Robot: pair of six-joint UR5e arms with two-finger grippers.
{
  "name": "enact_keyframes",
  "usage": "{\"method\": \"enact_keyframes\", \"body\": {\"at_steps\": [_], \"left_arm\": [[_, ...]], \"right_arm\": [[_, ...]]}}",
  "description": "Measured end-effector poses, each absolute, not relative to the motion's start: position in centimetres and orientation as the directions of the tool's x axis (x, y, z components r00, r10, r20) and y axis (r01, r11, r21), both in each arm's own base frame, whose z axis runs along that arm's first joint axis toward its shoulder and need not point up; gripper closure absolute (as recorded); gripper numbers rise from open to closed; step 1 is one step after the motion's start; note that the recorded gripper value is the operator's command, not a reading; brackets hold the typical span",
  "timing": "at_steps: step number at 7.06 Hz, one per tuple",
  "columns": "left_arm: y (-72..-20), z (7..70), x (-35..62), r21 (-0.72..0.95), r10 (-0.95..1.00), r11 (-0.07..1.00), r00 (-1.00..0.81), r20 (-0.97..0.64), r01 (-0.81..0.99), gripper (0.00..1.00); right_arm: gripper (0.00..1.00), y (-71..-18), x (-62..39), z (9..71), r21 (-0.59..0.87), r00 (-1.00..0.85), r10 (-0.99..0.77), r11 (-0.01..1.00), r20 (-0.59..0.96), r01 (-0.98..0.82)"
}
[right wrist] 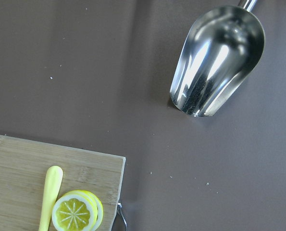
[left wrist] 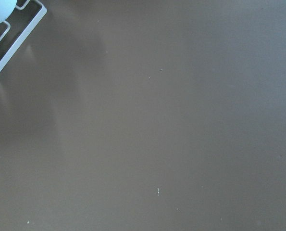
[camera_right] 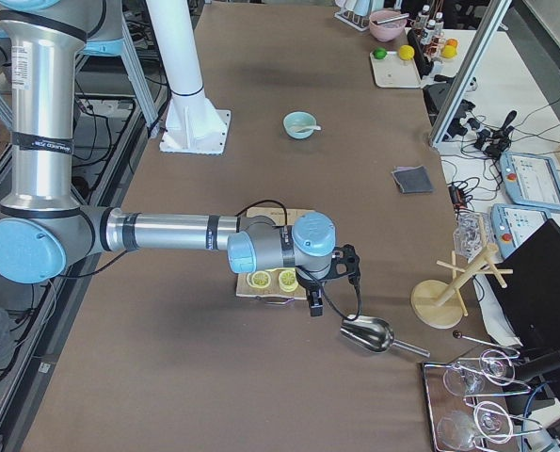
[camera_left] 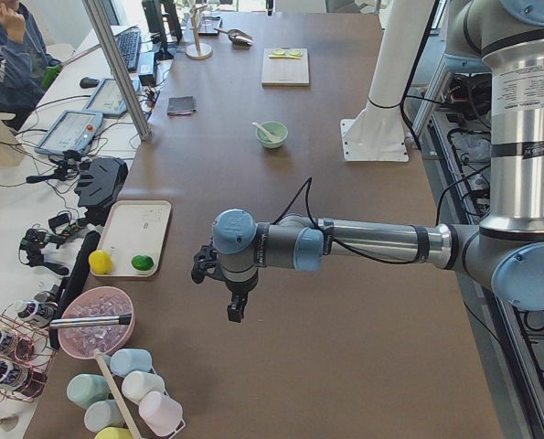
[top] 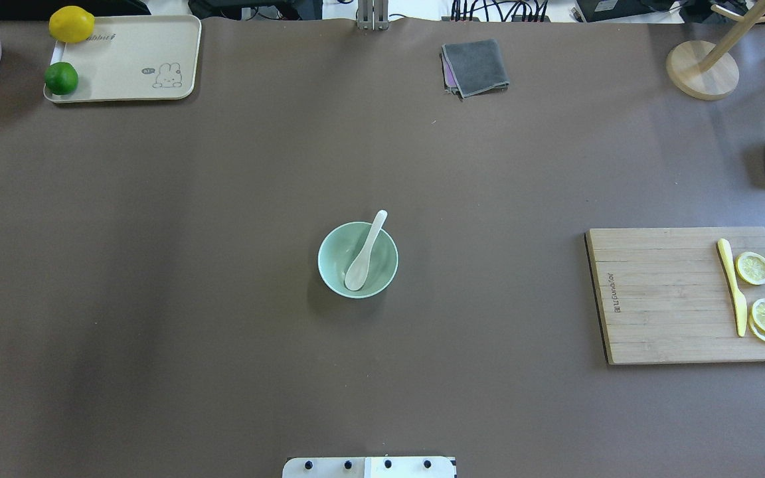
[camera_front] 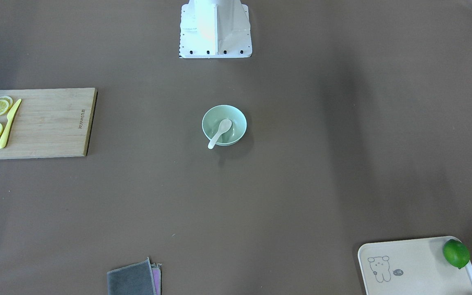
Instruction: Place spoon in bowl
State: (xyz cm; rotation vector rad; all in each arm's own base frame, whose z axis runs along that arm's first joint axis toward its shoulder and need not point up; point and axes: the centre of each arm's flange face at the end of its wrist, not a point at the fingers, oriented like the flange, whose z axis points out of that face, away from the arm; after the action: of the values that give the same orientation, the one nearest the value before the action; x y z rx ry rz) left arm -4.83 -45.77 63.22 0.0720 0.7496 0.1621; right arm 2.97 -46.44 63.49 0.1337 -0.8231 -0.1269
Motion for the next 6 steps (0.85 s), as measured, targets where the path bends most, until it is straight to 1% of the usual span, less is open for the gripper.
{"method": "enact_keyframes", "body": {"at_steps": [2, 6], "left_arm": [[-45.6, 63.2, -5.0, 0.087, 0.154, 0.988, 0.744, -0.651, -0.128, 0.02], [-45.1, 62.1, -5.0, 0.1, 0.164, 0.986, 0.746, -0.646, -0.131, 0.02]], "right_arm": [[0.0, -46.0, 3.0, 63.4, 0.169, 0.67, -0.166, 0.984, 0.724, 0.061], [0.0, -44.9, 2.8, 62.7, 0.181, 0.648, -0.177, 0.982, 0.741, 0.061]]}}
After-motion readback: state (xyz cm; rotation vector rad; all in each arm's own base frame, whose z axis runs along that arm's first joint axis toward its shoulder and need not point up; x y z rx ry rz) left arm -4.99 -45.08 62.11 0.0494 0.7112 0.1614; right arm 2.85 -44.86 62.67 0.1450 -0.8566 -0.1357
